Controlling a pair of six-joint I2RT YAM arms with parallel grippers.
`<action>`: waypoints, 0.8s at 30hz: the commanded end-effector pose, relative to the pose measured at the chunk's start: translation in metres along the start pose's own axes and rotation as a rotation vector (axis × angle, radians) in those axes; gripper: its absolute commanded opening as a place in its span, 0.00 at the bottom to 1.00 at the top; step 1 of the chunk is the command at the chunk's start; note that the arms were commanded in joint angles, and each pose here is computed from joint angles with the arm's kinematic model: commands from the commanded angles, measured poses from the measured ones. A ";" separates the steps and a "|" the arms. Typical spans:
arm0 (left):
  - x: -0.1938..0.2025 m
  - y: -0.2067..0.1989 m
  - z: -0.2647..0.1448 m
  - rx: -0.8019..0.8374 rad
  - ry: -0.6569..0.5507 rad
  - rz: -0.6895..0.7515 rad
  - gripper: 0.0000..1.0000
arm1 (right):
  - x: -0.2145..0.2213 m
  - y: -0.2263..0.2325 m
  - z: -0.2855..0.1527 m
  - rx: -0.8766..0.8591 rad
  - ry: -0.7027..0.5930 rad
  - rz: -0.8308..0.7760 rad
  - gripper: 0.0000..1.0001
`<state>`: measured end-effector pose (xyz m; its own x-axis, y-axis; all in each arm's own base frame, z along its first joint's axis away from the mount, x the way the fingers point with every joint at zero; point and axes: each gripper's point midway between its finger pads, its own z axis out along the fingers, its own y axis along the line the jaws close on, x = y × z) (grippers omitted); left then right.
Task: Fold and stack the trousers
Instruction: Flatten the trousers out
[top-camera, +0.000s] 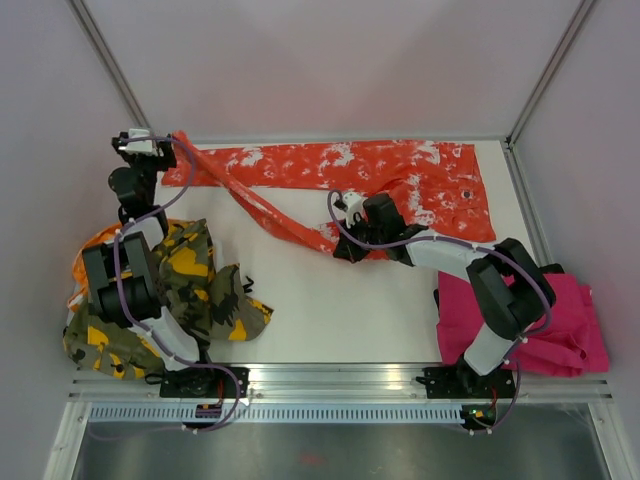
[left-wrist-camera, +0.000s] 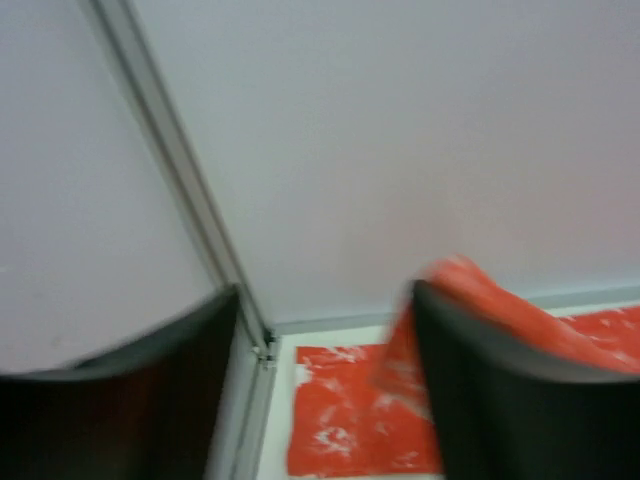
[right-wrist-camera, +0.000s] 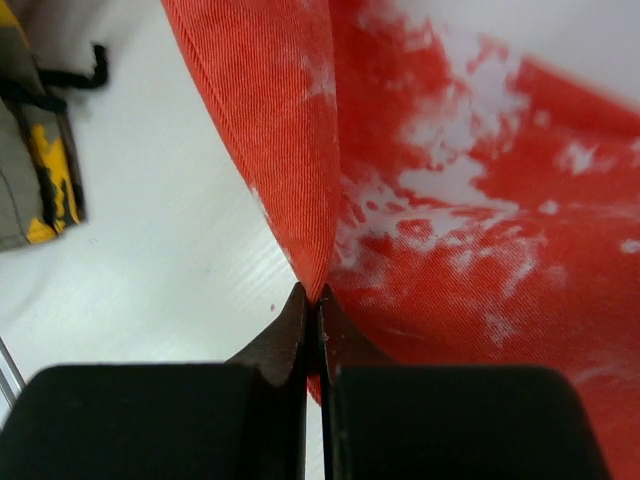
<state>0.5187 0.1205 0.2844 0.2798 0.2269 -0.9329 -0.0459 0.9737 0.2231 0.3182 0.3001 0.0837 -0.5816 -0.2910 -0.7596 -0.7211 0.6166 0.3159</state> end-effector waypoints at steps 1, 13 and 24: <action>-0.059 0.059 0.003 -0.184 -0.142 0.066 0.90 | 0.053 -0.006 0.003 0.010 0.157 0.088 0.00; -0.092 0.000 -0.029 0.080 0.250 -0.401 0.98 | 0.058 0.004 0.020 0.017 0.200 0.047 0.02; 0.051 -0.154 -0.039 -0.195 0.926 -0.563 0.98 | 0.011 0.010 0.004 0.043 0.090 0.052 0.63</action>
<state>0.5228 -0.0378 0.2912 -0.3229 -0.2379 -0.9160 -0.0007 0.9679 -0.2512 0.2862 0.2965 0.0295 -0.7047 -0.3821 -0.5978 -0.6558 0.6723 0.3434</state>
